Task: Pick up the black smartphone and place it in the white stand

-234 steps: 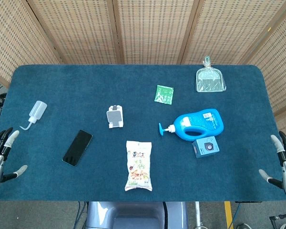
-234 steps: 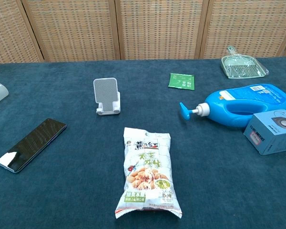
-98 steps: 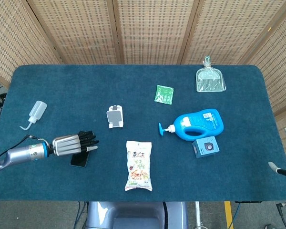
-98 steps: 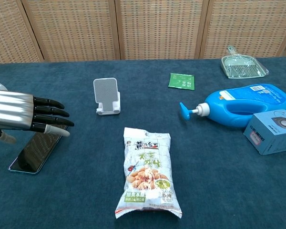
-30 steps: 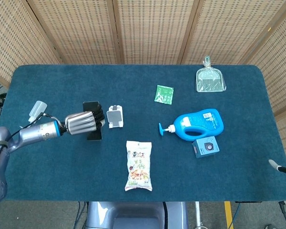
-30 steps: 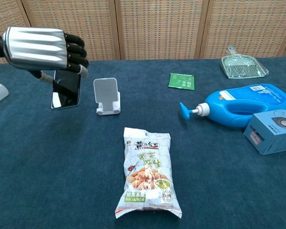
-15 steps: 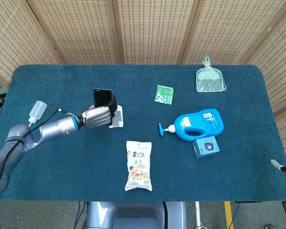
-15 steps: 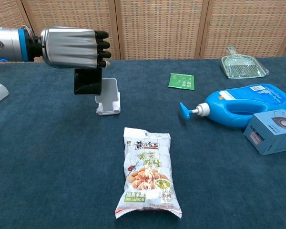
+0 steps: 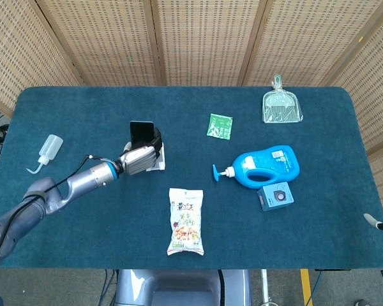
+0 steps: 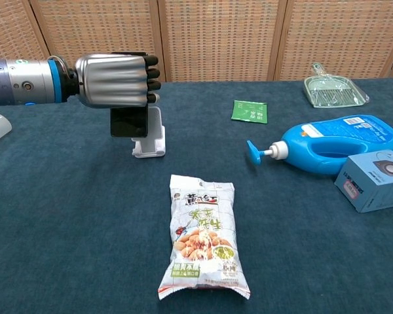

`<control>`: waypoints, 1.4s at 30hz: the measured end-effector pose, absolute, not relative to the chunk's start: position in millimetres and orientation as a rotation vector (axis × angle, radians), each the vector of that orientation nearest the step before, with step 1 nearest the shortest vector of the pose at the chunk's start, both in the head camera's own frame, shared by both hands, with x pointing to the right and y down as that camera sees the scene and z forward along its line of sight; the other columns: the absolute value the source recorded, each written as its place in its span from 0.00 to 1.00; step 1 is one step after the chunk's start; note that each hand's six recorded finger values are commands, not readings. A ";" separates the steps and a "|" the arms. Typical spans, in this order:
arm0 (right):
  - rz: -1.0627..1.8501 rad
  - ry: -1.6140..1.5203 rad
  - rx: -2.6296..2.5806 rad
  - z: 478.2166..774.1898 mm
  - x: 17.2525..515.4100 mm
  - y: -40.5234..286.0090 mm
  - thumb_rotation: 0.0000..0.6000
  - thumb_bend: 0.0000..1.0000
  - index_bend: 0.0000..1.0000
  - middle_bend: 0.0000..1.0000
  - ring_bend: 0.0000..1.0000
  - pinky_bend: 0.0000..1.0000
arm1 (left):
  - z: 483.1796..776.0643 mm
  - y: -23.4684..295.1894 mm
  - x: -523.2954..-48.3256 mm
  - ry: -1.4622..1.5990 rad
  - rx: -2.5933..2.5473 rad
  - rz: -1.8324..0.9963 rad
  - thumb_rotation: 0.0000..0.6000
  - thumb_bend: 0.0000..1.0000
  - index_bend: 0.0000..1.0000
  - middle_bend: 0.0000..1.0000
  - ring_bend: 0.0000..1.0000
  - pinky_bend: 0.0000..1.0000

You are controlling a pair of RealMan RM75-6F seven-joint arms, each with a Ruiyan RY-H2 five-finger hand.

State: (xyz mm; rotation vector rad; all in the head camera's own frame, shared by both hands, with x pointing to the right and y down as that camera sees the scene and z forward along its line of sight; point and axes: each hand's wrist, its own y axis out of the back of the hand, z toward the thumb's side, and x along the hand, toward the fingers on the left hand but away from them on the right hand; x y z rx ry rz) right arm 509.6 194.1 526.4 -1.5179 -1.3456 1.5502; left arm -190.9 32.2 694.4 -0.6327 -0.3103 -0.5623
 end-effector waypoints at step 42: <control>1.525 -1.390 -1.543 520.1 518.6 195.5 1.00 0.05 0.00 0.00 0.00 0.00 | 729.4 57.9 -162.9 -0.268 -0.535 -0.680 1.00 0.17 0.42 0.40 0.36 0.27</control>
